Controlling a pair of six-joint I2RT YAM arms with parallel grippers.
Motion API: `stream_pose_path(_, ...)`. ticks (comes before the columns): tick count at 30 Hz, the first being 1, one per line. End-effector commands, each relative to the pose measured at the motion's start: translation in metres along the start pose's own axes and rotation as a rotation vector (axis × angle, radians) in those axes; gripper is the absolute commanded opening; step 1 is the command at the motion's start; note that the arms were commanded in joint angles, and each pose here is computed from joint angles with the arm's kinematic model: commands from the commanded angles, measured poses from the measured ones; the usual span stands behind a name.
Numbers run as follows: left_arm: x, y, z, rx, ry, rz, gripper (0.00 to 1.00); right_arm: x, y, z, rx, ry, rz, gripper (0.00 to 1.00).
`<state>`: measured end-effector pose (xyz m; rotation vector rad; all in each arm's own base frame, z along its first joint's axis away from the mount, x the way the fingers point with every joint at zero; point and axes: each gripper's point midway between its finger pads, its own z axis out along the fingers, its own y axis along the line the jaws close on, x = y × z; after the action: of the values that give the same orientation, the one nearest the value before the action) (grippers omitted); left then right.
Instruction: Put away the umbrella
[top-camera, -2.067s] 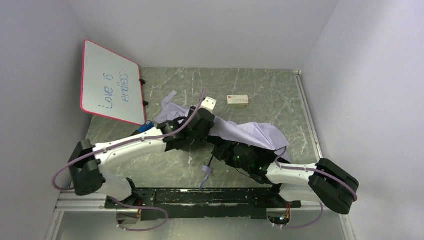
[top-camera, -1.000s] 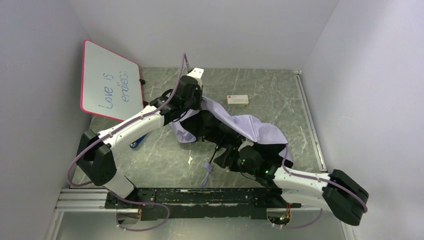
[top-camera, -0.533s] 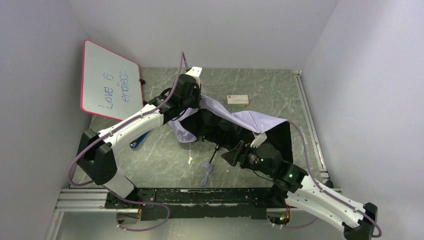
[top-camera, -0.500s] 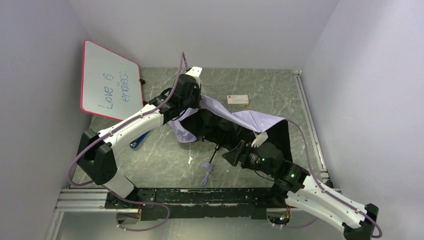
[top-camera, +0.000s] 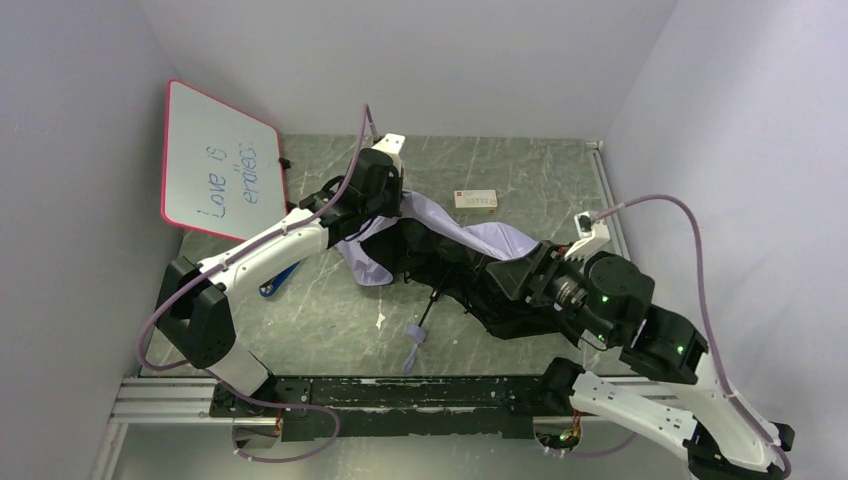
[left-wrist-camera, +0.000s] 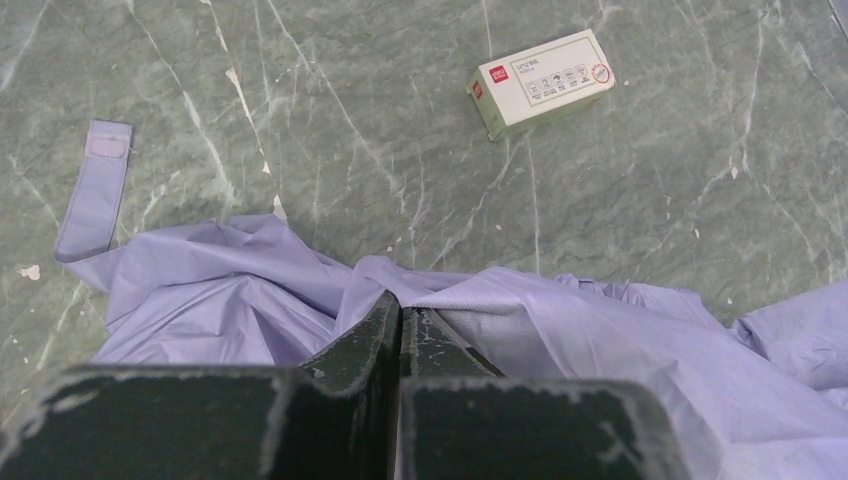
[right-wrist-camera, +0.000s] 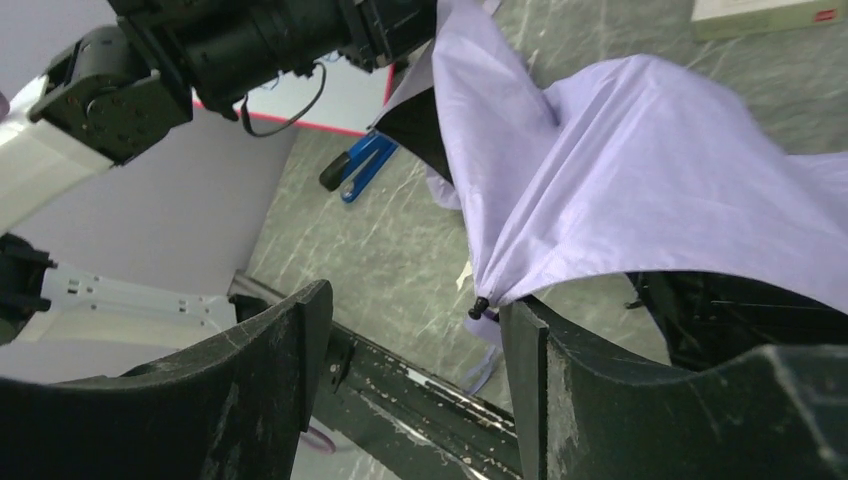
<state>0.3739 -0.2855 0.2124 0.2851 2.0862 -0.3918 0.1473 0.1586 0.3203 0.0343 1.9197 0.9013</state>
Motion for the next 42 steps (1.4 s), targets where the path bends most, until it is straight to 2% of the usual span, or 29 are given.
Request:
stream_pose_path(1, -0.007, -0.004, 0.002, 0.027, -0.026, -0.009, 0.05, -0.021, -0.015, -0.018, 0.119, -0.022, -0.058, 0.64)
stream_pose_path(5, -0.005, -0.008, 0.003, 0.055, -0.016, 0.003, 0.05, -0.043, 0.001, -0.020, 0.094, -0.056, -0.090, 0.63)
stream_pose_path(7, -0.003, -0.011, 0.004, 0.073, -0.007, 0.007, 0.05, -0.039, 0.000, -0.010, 0.131, -0.019, -0.124, 0.63)
stream_pose_path(10, 0.001, -0.013, 0.006, 0.082, 0.004, 0.015, 0.05, -0.029, 0.021, 0.008, 0.058, 0.063, -0.178, 0.61)
stream_pose_path(13, 0.003, -0.013, 0.007, 0.085, 0.008, 0.017, 0.05, -0.029, 0.034, 0.019, 0.010, 0.063, -0.183, 0.61)
stream_pose_path(17, 0.002, -0.020, 0.005, 0.119, 0.008, 0.028, 0.06, -0.031, -0.008, 0.038, 0.243, 0.020, -0.220, 0.59)
stream_pose_path(22, -0.005, -0.031, -0.007, 0.175, 0.001, 0.066, 0.28, -0.013, -0.072, 0.056, 0.565, 0.025, -0.310, 0.58)
stream_pose_path(25, -0.011, -0.035, -0.019, 0.211, -0.006, 0.081, 0.41, -0.004, -0.101, 0.066, 0.672, 0.054, -0.339, 0.55)
stream_pose_path(30, -0.007, -0.023, -0.030, 0.176, 0.013, 0.104, 0.50, 0.022, -0.136, 0.095, 0.613, 0.151, -0.258, 0.52)
stream_pose_path(34, 0.013, -0.009, -0.029, 0.141, 0.055, 0.102, 0.55, 0.050, -0.162, 0.111, 0.589, 0.207, -0.200, 0.52)
stream_pose_path(38, 0.038, -0.006, -0.018, 0.132, 0.106, 0.079, 0.55, 0.077, -0.172, 0.133, 0.499, 0.251, -0.125, 0.51)
stream_pose_path(42, 0.060, -0.007, -0.002, 0.125, 0.161, 0.037, 0.51, 0.100, -0.170, 0.150, 0.403, 0.284, -0.048, 0.50)
